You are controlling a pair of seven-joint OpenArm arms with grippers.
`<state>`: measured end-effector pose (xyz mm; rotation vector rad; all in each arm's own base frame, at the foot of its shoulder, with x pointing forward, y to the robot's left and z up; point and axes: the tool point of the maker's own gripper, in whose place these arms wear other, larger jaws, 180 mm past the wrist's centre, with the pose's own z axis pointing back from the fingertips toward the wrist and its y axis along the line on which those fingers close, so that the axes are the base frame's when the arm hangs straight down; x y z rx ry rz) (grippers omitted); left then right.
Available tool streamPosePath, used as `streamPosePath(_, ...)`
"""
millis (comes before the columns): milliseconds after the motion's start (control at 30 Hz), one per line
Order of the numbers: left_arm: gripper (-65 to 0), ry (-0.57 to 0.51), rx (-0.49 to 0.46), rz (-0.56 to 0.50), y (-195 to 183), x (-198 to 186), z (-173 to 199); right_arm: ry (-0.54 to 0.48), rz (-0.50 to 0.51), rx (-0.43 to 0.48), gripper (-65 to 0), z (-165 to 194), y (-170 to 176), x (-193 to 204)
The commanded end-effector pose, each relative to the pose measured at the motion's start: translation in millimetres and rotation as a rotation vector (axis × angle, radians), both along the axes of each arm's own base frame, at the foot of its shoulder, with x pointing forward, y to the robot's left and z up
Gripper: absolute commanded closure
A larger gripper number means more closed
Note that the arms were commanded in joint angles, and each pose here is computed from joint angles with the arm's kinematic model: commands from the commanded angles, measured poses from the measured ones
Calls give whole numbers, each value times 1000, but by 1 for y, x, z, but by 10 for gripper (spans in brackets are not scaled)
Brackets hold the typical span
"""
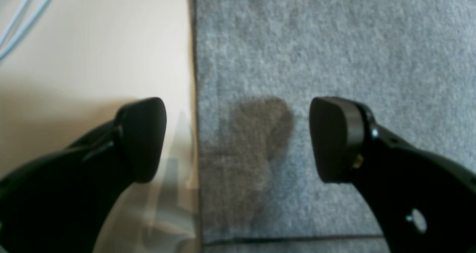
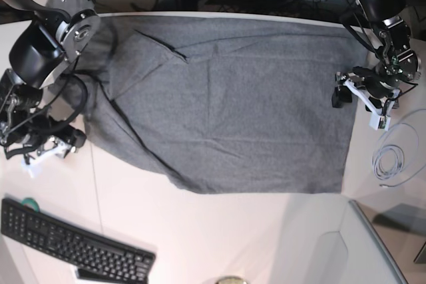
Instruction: Layout the t-shirt on the table in an organized manner, then fold the t-shirt properly
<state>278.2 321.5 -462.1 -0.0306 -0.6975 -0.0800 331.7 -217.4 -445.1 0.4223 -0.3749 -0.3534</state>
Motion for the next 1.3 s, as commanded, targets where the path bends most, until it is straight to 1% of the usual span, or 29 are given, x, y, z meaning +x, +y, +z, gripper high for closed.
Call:
streamPosePath(0,-578,-48,17,3,9,10,15,-49,-15,2,-305,13,-8,17)
streamPosePath(100,-578,-49,18,6,11,10,15,-16,-14,46,-302,2,-1,13)
streamPosePath(333,-578,-47,17,1,9,11,15,-10,-5,59,-300,1,4,12)
streamPosePath(467,-578,-47,17,0,8,11,14,-46,-15,113,-299,5,13,16)
streamPosePath(533,-578,-47,17,0,8,11,14,-55,-20,125,-299,6,14,18)
streamPosePath(1067,-578,-47,17,0,8,11,14,-43,-24,128,-299,2,15,13)
streamPosePath(1200,-578,-47,17,0,8,11,14,-42,-19,139,-296,1,22,13)
streamPosePath(1267,-578,-47,17,0,8,11,14,-43,-18,142,-258,1,23,14)
